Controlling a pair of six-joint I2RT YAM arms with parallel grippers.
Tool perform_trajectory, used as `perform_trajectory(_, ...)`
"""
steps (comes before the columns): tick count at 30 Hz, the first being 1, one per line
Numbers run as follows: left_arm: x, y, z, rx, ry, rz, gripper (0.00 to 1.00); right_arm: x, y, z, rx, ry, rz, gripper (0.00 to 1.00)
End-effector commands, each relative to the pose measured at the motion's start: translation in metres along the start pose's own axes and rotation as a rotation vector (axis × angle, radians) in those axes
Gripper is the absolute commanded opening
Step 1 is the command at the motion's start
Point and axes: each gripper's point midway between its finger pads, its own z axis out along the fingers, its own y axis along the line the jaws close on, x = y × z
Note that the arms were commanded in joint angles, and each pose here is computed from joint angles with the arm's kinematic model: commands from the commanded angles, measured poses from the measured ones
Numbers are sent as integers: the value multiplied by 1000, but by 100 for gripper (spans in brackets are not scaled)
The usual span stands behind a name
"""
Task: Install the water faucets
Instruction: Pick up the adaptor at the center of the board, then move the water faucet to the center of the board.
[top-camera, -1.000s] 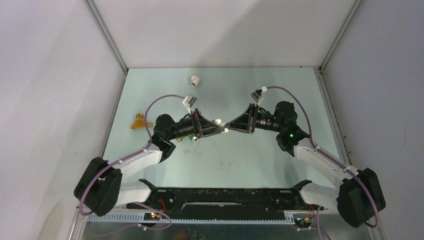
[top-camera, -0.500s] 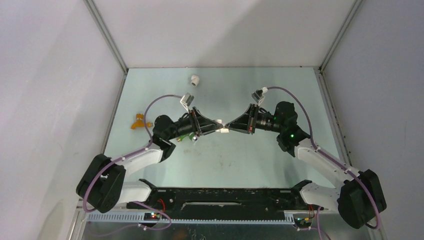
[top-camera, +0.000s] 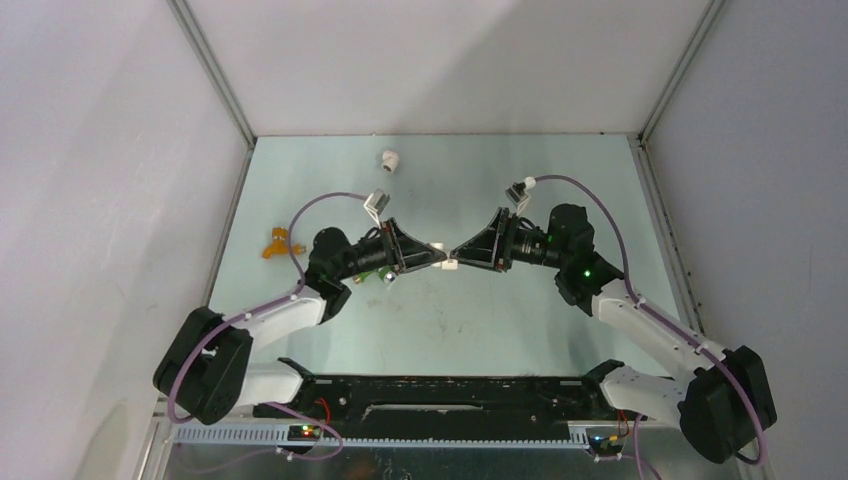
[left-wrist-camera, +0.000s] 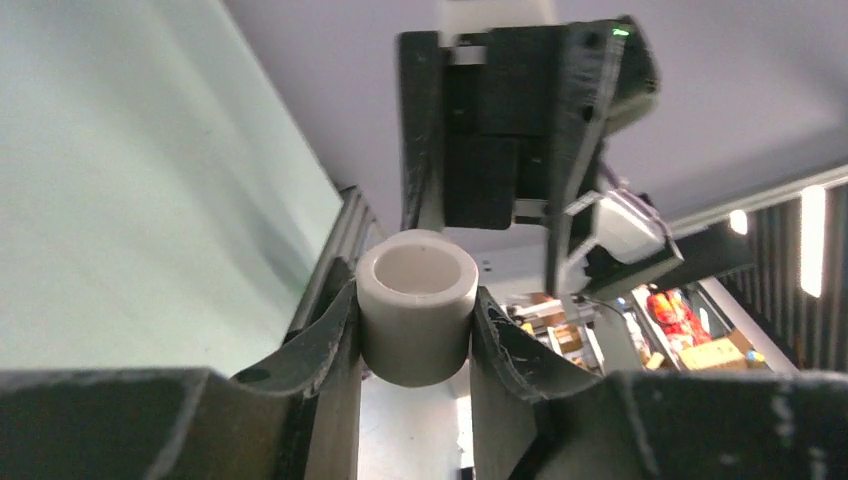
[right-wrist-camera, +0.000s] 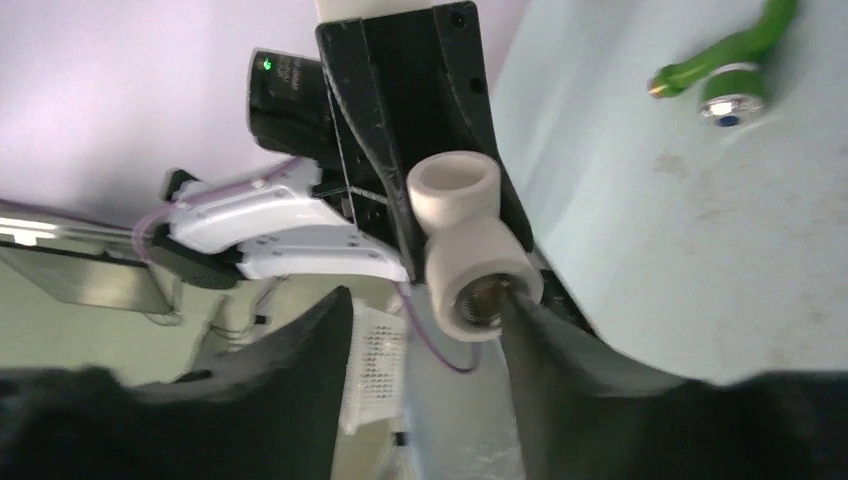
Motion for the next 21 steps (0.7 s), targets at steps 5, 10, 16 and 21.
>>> perform_trajectory(5,-25,104,-70,-755,46,341,0,8,-50,-22,288,-34,-72,95)
perform_trajectory(10,-51,141,-158,-1275,0,421,0,15,-84,-37,448,-28,-96,99)
perform_trajectory(16,-80,156,-209,-1612,-43,445,0,23,-121,-49,581,-42,-78,99)
perform_trajectory(21,-102,187,-218,-1742,-10,379,0,26,-142,-58,634,-102,-54,99)
